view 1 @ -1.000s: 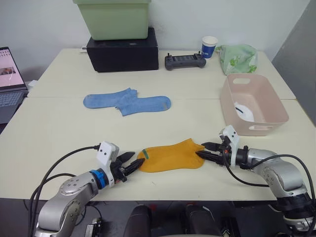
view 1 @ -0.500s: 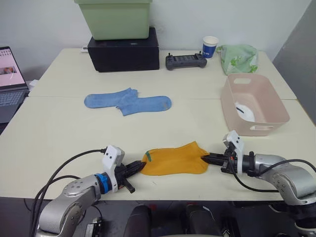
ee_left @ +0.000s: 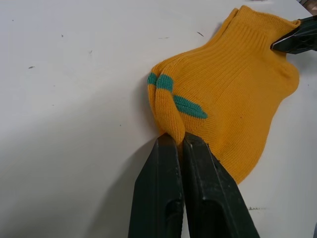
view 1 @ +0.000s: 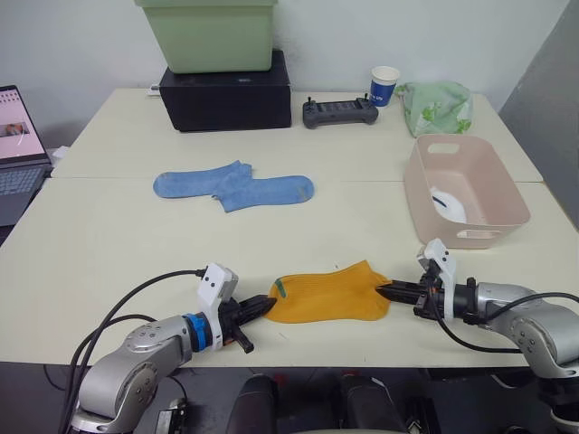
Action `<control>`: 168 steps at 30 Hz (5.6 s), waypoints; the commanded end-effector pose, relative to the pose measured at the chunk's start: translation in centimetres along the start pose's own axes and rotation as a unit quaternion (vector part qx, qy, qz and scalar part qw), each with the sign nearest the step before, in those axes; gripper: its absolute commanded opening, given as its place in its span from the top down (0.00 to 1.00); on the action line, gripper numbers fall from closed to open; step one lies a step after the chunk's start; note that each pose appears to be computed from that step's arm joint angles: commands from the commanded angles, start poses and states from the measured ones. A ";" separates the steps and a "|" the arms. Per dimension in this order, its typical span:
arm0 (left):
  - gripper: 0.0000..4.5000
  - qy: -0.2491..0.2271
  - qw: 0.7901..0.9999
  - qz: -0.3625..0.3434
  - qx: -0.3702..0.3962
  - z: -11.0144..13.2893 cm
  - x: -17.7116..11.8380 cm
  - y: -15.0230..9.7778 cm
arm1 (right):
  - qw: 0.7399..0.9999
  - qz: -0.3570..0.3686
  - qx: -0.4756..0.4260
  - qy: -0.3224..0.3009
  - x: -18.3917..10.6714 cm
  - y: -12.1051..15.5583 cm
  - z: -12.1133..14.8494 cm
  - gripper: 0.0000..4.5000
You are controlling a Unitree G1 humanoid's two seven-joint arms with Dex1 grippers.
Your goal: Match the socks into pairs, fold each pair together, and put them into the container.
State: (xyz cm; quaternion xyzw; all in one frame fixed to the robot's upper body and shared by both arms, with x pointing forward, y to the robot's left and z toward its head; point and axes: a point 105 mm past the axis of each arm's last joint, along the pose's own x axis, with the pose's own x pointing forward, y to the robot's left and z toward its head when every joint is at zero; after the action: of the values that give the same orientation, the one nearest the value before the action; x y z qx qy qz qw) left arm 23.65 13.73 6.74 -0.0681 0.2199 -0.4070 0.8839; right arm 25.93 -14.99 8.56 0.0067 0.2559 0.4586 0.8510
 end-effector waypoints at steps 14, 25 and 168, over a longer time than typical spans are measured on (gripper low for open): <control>0.99 -0.048 0.999 0.003 0.008 1.9 -0.3 0.1 | 1.000 -0.003 -0.014 -0.020 0.0 -0.6 0.4 1.00; 0.99 -0.043 0.999 0.018 0.009 1.9 0.0 0.7 | 1.000 -0.012 -0.019 -0.014 0.3 -1.3 -0.3 1.00; 1.00 0.043 0.949 -0.156 0.270 4.0 6.8 -0.4 | 0.986 0.154 -0.003 -0.059 7.0 4.8 4.4 0.99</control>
State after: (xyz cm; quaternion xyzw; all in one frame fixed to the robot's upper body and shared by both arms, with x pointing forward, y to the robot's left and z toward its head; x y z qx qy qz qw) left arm 28.83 7.38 7.52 0.1563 0.1264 -0.5963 0.7771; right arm 27.31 -6.25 10.02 0.0857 0.2234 0.5703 0.7858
